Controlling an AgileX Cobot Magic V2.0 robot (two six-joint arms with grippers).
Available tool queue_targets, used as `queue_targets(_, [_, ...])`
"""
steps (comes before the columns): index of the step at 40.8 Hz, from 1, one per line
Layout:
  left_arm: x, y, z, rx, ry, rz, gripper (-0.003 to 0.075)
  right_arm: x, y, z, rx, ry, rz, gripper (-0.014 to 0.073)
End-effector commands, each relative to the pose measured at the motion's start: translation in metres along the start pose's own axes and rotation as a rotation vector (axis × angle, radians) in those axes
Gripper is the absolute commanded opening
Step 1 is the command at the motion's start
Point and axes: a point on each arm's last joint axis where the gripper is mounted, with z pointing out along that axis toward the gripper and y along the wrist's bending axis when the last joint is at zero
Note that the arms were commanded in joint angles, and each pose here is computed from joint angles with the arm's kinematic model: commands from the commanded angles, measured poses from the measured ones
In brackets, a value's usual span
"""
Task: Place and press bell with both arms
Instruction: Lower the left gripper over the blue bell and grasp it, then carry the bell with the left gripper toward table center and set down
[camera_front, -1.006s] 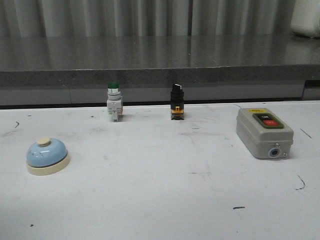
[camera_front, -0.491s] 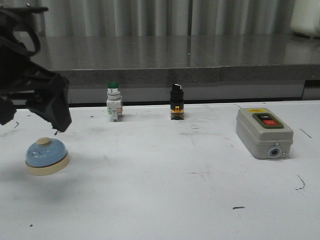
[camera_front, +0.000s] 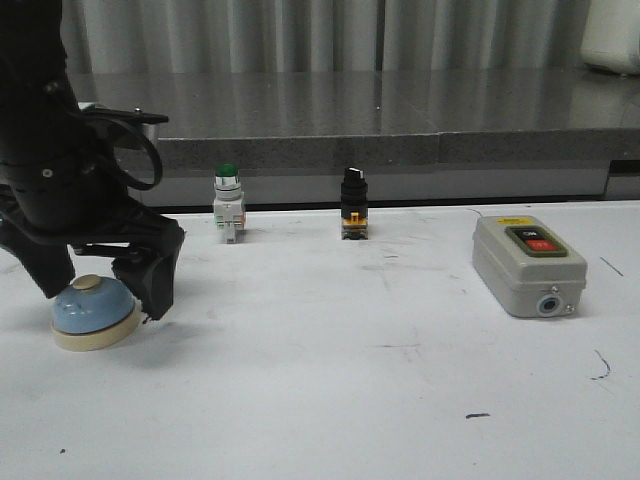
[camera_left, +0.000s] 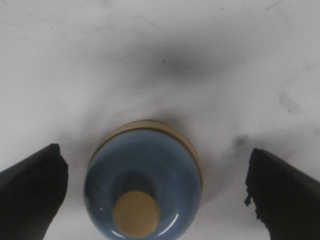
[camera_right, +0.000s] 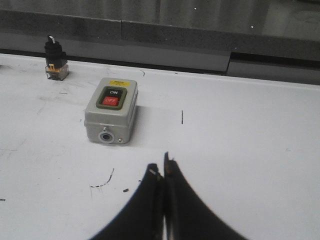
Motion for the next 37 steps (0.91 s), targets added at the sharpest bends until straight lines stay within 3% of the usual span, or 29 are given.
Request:
queue_targets(1, [-0.011,-0.002,-0.015,0.001,-0.051,0.003,0.0689,-0.01,-0.001,-0.002,0.012,-0.101,-0.021,-0.0067])
queue_targets(9, [-0.01,-0.002,-0.011,-0.001,-0.032,0.003,0.0657,-0.01,-0.001,-0.002,0.012,-0.101,-0.021,-0.0067])
queue_targets(23, [-0.01,-0.001,-0.011,-0.01,-0.019,0.012,0.0277,-0.01,-0.001,-0.002,0.012,-0.101,-0.021,-0.0067])
queue_targets(30, [-0.023,-0.007,-0.023,-0.006,-0.053,0.03,0.0256,-0.01,-0.001,-0.002,0.012,-0.101,-0.021,-0.0067])
queue_targets(37, [-0.046,-0.037,-0.04,0.013,-0.068,0.117,0.0256,-0.01,-0.001,-0.002,0.012,-0.101,-0.021,-0.0067])
